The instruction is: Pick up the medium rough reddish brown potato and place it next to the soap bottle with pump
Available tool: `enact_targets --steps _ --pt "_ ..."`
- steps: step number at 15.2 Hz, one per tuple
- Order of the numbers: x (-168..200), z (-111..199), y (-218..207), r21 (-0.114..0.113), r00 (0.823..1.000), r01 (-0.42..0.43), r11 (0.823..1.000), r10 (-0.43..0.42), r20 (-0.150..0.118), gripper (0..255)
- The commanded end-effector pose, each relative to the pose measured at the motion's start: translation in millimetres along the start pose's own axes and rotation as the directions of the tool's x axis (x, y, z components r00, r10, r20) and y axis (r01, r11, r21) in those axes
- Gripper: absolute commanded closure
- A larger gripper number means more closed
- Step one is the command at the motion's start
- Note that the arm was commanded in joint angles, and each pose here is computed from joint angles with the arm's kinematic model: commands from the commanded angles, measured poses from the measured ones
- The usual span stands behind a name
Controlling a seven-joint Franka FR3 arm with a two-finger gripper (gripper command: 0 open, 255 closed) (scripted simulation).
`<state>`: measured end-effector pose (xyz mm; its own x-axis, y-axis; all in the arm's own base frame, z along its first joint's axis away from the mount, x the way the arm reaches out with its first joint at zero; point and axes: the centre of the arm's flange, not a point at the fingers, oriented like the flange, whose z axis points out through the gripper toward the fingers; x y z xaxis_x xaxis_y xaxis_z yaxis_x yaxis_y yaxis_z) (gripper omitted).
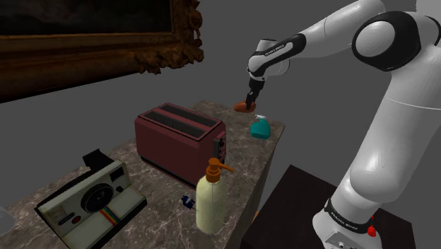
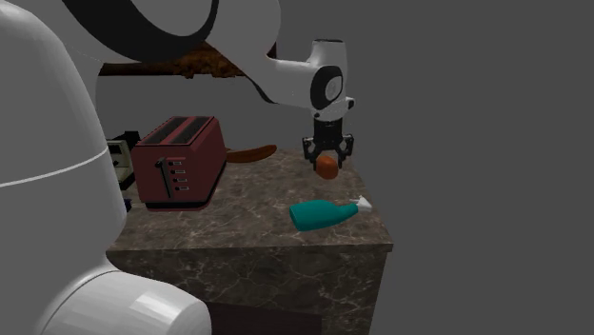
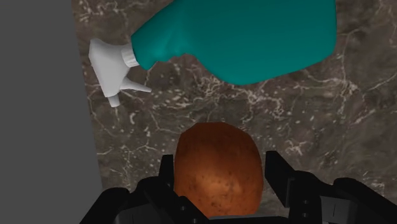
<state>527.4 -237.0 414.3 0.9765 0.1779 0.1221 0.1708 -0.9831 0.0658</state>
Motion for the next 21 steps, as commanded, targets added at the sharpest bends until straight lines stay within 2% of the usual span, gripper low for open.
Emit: enact_targets --steps 1,21 --pt "0.8 -11.2 1.7 0.0 1.0 0.0 1.0 0.0 0.0 255" --pt "13.6 -115.8 8.7 0.0 1.0 0.0 1.0 0.0 0.0 255"
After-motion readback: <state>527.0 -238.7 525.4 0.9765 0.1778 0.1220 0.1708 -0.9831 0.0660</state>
